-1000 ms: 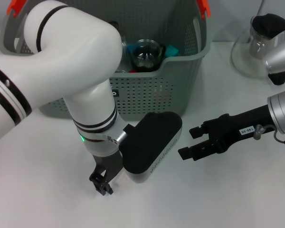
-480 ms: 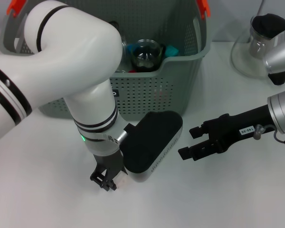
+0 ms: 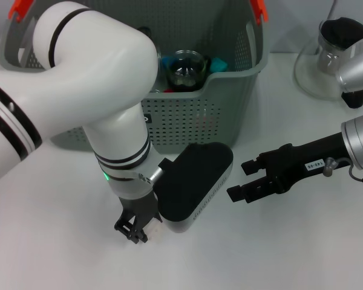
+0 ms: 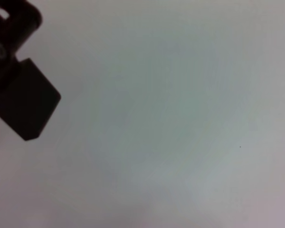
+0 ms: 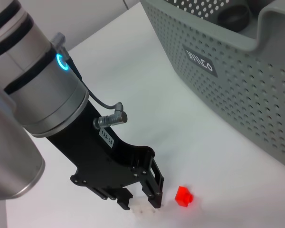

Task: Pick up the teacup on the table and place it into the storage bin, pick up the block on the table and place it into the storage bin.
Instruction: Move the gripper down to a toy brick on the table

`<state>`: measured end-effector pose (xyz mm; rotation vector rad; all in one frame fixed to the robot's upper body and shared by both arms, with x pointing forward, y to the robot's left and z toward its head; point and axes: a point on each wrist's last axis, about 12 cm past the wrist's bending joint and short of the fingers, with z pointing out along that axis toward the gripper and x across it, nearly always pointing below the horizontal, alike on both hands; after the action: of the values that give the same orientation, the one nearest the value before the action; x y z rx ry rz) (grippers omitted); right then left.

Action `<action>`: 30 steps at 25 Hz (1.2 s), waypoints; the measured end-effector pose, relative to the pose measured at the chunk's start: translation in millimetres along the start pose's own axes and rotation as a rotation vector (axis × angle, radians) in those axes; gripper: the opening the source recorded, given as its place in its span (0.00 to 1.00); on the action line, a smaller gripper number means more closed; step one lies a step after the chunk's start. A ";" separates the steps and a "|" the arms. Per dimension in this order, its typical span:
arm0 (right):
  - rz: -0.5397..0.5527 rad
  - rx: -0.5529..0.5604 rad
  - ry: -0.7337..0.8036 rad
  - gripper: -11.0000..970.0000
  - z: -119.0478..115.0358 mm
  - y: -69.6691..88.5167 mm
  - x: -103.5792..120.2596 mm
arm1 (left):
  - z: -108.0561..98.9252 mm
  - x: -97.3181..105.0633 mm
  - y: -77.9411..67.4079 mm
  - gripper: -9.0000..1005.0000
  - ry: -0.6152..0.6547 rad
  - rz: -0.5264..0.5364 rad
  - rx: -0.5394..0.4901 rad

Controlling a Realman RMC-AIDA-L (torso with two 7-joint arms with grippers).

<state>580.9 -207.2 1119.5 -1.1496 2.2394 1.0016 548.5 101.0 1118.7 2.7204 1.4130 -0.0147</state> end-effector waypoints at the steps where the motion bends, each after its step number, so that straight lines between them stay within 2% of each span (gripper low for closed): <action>1: 0.000 0.000 0.000 0.95 0.0 0.0 0.0 | 0.2 0.0 -0.1 0.42 0.001 -0.003 0.001; 15: 0.002 0.005 -0.007 0.95 -1.6 -1.1 -0.2 | -1.3 0.0 1.7 0.46 0.007 -0.032 -0.006; 20: -0.001 0.007 -0.013 0.95 -2.3 -1.7 0.0 | -1.6 -0.1 2.1 0.67 0.008 -0.031 -0.007; 30: -0.002 0.007 -0.015 0.95 -1.7 -1.7 0.1 | -0.6 -0.8 1.9 0.71 0.024 -0.019 -0.004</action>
<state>582.2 -209.2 1119.9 -1.1372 2.2281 0.9973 549.5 99.3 1119.5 2.7130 1.4441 0.0196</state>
